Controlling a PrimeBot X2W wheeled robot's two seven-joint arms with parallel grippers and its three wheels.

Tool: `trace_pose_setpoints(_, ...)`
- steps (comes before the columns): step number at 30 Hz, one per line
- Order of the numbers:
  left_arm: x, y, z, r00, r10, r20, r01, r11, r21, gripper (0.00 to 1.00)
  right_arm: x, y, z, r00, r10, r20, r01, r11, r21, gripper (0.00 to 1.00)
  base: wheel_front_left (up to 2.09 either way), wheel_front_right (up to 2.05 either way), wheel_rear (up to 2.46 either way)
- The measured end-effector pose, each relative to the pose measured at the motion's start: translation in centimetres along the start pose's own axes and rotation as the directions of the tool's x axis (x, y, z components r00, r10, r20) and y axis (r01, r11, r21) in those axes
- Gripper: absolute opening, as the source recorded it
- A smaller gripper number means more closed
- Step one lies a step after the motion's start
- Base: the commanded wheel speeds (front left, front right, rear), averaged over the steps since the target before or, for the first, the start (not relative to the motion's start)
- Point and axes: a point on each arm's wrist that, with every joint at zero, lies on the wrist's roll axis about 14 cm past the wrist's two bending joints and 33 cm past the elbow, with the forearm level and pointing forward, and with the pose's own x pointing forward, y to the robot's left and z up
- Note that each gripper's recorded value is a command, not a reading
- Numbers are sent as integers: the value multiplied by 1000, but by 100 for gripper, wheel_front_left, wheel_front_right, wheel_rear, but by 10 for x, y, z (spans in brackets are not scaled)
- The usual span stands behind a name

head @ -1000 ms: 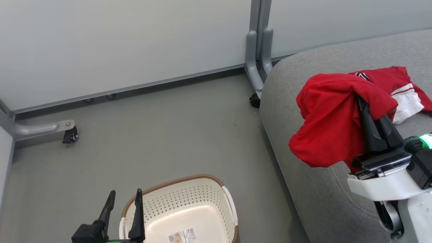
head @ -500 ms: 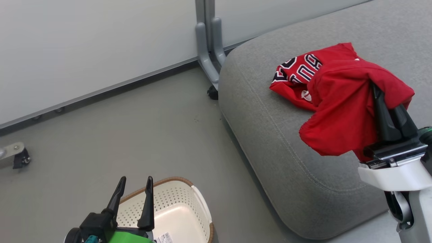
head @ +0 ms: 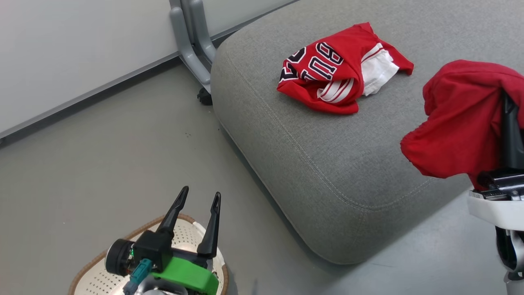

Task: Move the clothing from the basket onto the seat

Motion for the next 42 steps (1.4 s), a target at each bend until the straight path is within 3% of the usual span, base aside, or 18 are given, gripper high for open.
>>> trace_pose_setpoints(6,14,-22,-10,996,-84,-19,83,996,-29,100,-9,-14,-5,998,-50,-37,49,998,-38,0,0,0,0)
trace_pose_setpoints(14,21,-28,-9,994,-108,-10,108,993,-40,100,-10,-19,-6,997,-68,-44,65,996,-54,0,0,0,0)
trace_pose_setpoints(21,19,-23,-6,996,-89,-1,89,994,-64,100,-2,-10,-6,999,7,-42,-11,996,-86,0,0,0,0)
trace_pose_setpoints(35,33,-7,-32,994,-109,-24,107,992,-71,100,118,-23,49,976,58,211,-21,984,-176,0,0,0,0)
trace_pose_setpoints(42,46,9,-54,991,-126,-37,123,988,-89,100,177,-31,26,980,34,194,5,980,-199,0,0,0,0)
